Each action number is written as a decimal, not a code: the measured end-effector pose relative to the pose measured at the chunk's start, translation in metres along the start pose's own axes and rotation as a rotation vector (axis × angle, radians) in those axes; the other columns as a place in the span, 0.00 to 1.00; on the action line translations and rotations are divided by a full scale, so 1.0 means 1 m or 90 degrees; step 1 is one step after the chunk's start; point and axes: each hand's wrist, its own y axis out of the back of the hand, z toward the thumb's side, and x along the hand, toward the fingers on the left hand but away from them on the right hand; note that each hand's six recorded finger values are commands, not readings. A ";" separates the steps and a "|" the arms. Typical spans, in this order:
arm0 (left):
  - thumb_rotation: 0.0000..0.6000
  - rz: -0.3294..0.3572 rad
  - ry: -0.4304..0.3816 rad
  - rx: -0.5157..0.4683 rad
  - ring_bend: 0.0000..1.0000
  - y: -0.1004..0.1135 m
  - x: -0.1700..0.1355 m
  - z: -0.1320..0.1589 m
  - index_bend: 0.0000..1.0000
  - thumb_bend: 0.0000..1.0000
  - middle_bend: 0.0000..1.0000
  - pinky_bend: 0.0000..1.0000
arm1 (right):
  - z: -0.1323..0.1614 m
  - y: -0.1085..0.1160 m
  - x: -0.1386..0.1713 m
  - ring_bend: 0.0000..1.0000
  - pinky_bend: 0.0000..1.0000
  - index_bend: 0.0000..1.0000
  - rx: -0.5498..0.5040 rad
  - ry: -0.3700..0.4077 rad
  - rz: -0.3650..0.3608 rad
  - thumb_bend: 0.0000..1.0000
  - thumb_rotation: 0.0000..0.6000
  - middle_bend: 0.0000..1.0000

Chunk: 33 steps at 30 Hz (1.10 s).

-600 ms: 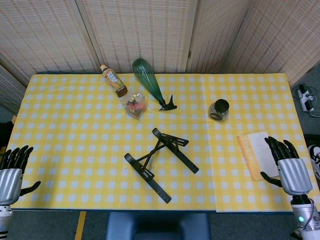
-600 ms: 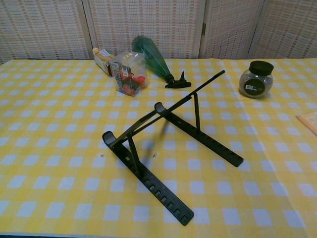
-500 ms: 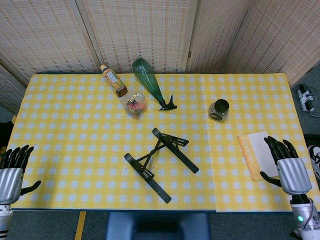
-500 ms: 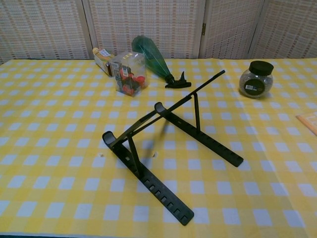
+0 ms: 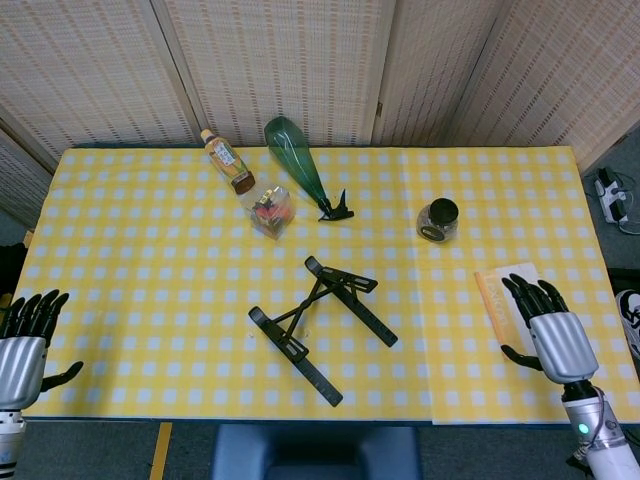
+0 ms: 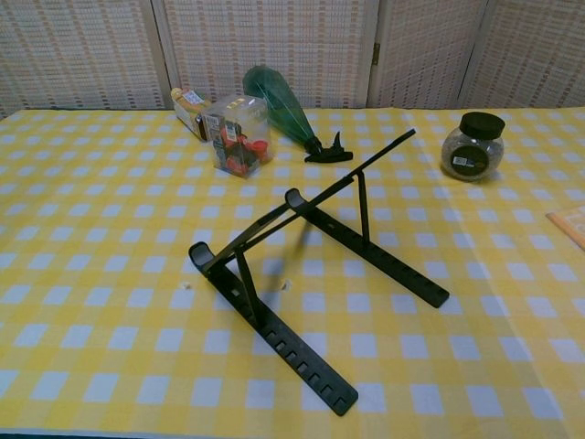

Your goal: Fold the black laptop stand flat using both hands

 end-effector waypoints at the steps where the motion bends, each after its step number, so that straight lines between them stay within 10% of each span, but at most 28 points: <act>1: 1.00 0.001 0.000 0.000 0.08 0.000 0.000 0.000 0.10 0.16 0.09 0.00 | 0.003 -0.002 -0.003 0.15 0.10 0.00 -0.008 0.008 0.008 0.19 1.00 0.07; 9: 1.00 -0.003 0.001 -0.001 0.08 0.000 -0.001 0.000 0.11 0.16 0.09 0.00 | 0.030 -0.022 -0.027 0.08 0.10 0.00 -0.064 0.058 0.078 0.20 1.00 0.00; 18: 1.00 -0.004 -0.001 -0.001 0.08 0.000 -0.001 0.001 0.11 0.16 0.09 0.00 | 0.072 -0.043 -0.056 0.00 0.00 0.00 -0.237 0.122 0.176 0.64 1.00 0.00; 33: 1.00 -0.005 -0.002 -0.002 0.08 0.000 0.002 0.001 0.11 0.16 0.09 0.00 | 0.116 -0.066 -0.120 0.00 0.00 0.00 -0.375 0.173 0.236 0.65 1.00 0.00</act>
